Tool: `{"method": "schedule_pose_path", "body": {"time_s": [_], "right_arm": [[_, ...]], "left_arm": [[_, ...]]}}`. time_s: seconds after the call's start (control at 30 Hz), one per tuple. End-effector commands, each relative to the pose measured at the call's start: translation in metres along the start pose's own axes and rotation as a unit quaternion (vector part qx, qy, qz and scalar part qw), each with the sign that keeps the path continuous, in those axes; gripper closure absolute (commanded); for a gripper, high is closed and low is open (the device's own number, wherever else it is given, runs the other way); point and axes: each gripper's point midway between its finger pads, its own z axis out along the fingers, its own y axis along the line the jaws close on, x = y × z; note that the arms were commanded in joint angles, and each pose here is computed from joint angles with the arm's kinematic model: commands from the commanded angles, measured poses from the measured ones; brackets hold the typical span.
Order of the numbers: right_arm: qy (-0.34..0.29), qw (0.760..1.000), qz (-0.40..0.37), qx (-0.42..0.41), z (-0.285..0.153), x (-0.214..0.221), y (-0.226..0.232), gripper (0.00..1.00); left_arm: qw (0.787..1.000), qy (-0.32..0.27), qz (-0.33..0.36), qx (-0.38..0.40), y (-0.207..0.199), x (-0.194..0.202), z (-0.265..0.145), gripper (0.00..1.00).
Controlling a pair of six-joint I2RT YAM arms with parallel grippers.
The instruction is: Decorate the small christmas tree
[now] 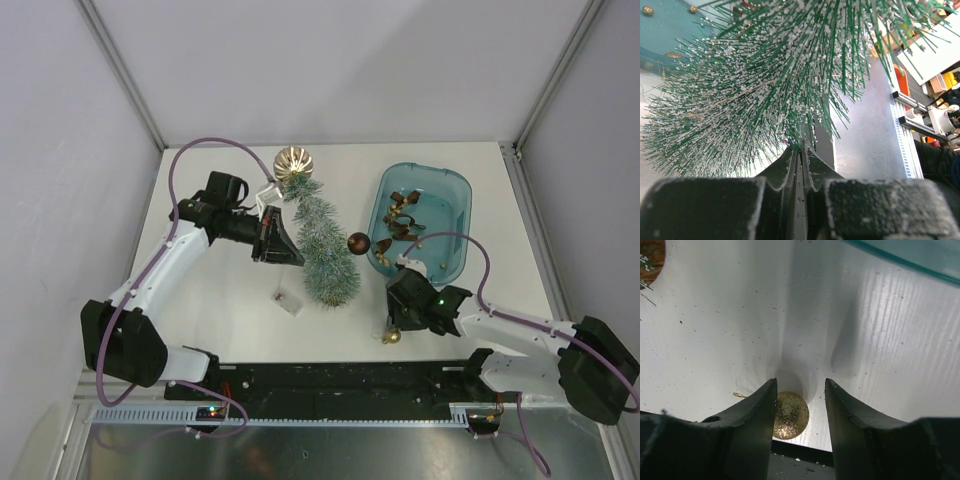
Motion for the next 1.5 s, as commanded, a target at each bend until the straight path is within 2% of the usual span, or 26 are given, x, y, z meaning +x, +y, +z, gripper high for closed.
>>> {"method": "schedule_pose_path", "body": {"time_s": [0.0, 0.1, 0.3, 0.43, 0.6, 0.7, 0.8, 0.97, 1.23, 1.47], "right_arm": [[-0.023, 0.999, 0.027, 0.027, -0.010, -0.006, -0.015, 0.50], [-0.038, 0.999, 0.031, 0.024, -0.019, -0.011, -0.019, 0.44], [-0.069, 0.995, 0.010, -0.066, -0.040, -0.030, 0.008, 0.34], [-0.033, 0.993, -0.034, -0.112, -0.040, -0.020, 0.026, 0.32], [0.042, 0.996, -0.027, -0.079, -0.034, 0.001, 0.026, 0.35], [0.032, 0.996, -0.029, -0.082, -0.041, 0.003, 0.032, 0.37], [0.021, 0.996, -0.031, -0.080, -0.044, 0.002, 0.034, 0.34], [0.040, 0.997, -0.015, -0.058, -0.028, 0.006, 0.034, 0.32], [0.046, 0.999, 0.007, -0.009, -0.008, 0.009, 0.024, 0.41], [0.028, 0.999, 0.025, -0.005, -0.007, 0.004, 0.021, 0.51]], "left_arm": [[0.999, -0.011, 0.032, 0.006, -0.015, -0.016, -0.003, 0.90], [0.999, -0.010, 0.033, 0.005, -0.015, -0.016, -0.003, 0.90], [0.999, -0.011, 0.032, 0.007, -0.015, -0.017, -0.003, 0.90], [0.999, -0.010, 0.032, 0.005, -0.015, -0.017, -0.003, 0.90], [0.999, -0.010, 0.035, 0.003, -0.016, -0.017, -0.003, 0.89], [0.999, -0.010, 0.036, 0.003, -0.016, -0.018, -0.003, 0.90], [0.999, -0.011, 0.036, 0.006, -0.017, -0.018, -0.003, 0.90], [0.999, -0.013, 0.037, 0.008, -0.018, -0.020, -0.003, 0.90], [0.999, -0.013, 0.042, 0.005, -0.021, -0.020, -0.004, 0.90], [0.999, -0.013, 0.041, 0.005, -0.021, -0.020, -0.004, 0.90]]}}
